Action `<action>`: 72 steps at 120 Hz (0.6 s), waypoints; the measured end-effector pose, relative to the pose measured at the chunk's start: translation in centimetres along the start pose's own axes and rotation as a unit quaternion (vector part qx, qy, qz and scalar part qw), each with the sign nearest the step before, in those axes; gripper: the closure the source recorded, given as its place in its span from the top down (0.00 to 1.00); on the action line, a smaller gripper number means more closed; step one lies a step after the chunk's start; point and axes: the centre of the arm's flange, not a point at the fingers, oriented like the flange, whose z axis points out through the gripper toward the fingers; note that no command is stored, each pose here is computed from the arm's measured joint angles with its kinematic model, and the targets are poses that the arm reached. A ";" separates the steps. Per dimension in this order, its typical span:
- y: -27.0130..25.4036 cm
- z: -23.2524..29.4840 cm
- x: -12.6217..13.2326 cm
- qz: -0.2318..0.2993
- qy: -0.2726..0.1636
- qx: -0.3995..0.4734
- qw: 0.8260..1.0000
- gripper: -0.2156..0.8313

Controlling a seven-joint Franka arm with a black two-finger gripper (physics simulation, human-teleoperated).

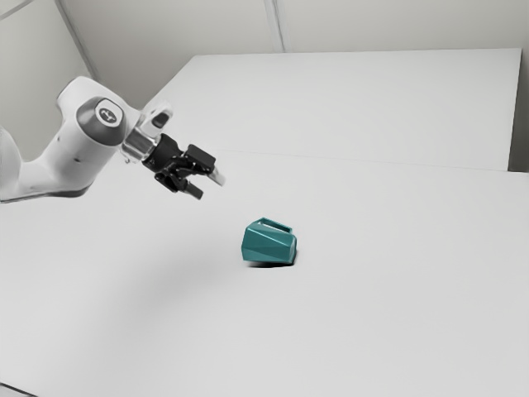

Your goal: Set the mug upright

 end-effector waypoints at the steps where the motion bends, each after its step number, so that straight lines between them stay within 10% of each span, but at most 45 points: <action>1: -0.2 0.1 0.0 0.000 0.001 -0.001 1.000 0.79; 72: -4.5 8.2 -3.2 0.059 0.010 -0.065 0.996 0.79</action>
